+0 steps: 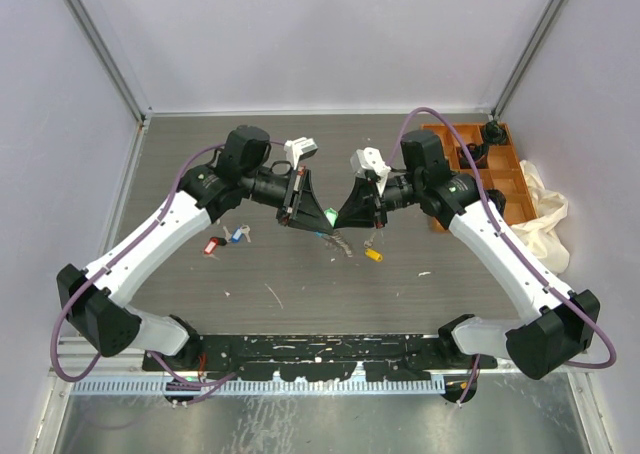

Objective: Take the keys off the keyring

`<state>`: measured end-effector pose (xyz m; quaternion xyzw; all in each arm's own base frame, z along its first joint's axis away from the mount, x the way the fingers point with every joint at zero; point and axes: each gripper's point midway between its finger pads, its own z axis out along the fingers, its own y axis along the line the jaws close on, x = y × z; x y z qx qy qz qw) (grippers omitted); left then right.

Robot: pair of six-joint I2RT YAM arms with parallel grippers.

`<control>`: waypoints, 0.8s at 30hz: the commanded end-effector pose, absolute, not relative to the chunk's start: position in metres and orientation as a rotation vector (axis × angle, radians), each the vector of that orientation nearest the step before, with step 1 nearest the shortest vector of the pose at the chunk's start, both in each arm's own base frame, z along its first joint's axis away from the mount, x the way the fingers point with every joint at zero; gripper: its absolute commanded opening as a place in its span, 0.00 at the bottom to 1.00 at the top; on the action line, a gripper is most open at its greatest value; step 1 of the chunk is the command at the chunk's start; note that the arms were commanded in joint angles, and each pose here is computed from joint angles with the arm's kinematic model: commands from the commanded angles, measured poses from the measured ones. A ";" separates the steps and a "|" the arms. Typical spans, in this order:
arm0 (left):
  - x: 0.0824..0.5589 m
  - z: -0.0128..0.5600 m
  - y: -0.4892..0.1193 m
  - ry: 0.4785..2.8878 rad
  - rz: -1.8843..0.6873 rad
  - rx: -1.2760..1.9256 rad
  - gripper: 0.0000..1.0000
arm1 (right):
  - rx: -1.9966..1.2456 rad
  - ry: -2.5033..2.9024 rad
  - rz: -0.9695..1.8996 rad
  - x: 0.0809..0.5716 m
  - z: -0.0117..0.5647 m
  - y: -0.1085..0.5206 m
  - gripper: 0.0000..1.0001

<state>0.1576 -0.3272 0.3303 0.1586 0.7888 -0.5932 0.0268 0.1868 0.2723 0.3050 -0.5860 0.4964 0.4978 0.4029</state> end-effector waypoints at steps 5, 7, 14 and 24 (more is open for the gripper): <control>0.144 0.359 -0.321 2.296 -1.908 0.588 0.00 | -1.493 1.157 1.235 0.181 0.325 0.270 0.08; 0.144 0.360 -0.321 2.292 -1.916 0.587 0.00 | -1.492 1.157 1.242 0.180 0.325 0.270 0.13; 0.142 0.364 -0.321 2.276 -1.929 0.601 0.00 | -1.495 1.152 1.256 0.178 0.324 0.270 0.29; 0.139 0.364 -0.317 2.273 -1.927 0.596 0.00 | -1.471 1.163 1.242 0.181 0.328 0.262 0.25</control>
